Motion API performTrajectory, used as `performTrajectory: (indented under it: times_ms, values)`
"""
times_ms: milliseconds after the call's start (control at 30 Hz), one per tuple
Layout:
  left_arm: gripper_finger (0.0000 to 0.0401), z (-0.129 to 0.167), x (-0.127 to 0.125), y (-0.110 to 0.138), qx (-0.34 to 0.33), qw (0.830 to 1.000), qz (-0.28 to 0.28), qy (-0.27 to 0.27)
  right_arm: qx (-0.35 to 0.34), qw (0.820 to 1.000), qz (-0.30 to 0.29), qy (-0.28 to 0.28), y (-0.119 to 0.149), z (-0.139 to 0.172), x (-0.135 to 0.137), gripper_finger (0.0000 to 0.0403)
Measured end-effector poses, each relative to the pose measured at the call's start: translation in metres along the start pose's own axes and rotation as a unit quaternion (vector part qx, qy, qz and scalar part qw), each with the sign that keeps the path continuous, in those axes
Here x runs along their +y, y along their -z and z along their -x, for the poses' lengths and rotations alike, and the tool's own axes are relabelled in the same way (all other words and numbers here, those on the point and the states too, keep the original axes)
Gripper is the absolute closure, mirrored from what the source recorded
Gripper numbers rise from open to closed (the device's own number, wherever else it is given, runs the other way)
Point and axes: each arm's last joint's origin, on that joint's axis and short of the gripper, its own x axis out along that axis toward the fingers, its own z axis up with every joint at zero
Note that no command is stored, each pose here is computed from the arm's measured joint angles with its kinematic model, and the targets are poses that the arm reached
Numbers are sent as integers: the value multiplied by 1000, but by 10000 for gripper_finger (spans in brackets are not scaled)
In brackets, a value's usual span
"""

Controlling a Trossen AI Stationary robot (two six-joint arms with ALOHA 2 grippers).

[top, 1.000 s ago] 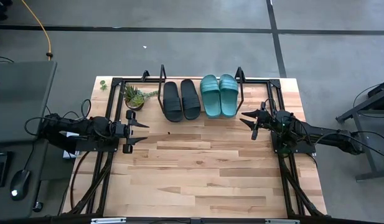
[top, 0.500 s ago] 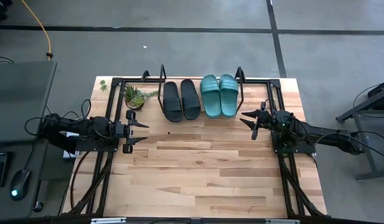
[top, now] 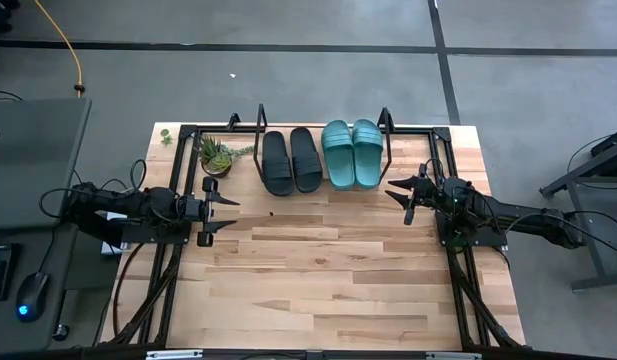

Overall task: Pick and place slides into the shelf
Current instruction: Return to Home Position

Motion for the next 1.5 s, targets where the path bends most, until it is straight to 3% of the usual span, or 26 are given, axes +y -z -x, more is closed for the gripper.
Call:
performTrajectory:
  times_ms: [967, 1200, 1500]
  values:
    - [194, -1, 0, 1, 5, 1000, -1, 2, 0, 1000, 0, 0, 0, 0, 0, 274]
    - [194, -3, -7, 4, 27, 999, -5, 35, 0, 1000, 0, 0, 0, 0, 0, 274]
    - [194, -4, -8, 5, 31, 999, -6, 38, 0, 1000, 0, 0, 0, 0, 0, 274]
